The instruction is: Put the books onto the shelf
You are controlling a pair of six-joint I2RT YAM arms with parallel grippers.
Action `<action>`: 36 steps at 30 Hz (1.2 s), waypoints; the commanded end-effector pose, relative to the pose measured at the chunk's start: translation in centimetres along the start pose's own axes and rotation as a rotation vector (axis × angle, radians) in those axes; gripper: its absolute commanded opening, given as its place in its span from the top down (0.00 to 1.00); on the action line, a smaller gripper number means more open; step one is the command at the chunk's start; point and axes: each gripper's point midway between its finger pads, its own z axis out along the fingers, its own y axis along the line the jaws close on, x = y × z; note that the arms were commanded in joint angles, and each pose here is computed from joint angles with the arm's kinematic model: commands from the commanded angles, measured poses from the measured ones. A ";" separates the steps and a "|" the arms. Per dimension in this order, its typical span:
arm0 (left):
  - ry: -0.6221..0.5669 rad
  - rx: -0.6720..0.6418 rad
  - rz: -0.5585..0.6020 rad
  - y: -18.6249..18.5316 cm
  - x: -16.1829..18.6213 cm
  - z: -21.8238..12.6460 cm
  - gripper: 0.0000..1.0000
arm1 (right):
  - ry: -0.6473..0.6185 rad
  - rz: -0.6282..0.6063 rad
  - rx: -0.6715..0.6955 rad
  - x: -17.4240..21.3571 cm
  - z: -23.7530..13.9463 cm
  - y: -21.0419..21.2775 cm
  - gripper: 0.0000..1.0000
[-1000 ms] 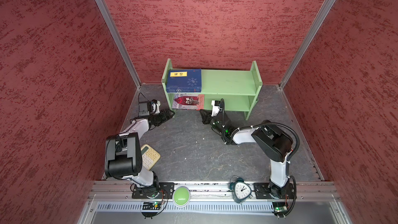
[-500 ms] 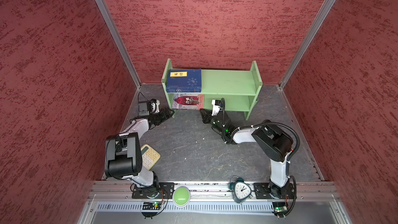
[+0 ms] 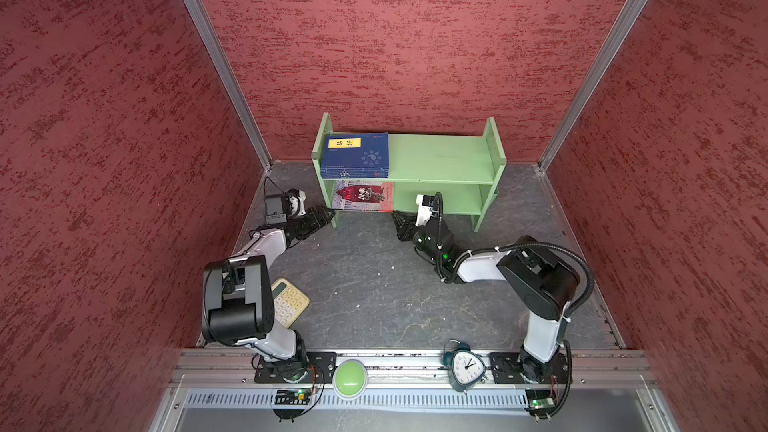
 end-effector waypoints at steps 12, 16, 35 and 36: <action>-0.020 0.014 0.002 -0.4 -0.6 -0.5 0.15 | -0.078 -0.006 0.079 -2.5 1.0 -1.1 0.80; -0.023 0.008 -0.010 -0.1 -0.8 -0.5 0.15 | -0.074 0.007 0.085 -2.4 1.2 -1.6 0.80; 0.001 0.024 -0.018 -0.2 -0.1 -0.4 0.15 | 0.032 0.040 -0.051 -0.3 0.0 0.7 0.83; 0.001 0.021 -0.019 -0.2 -0.1 -0.3 0.15 | 0.037 0.041 -0.058 -0.3 0.1 0.9 0.83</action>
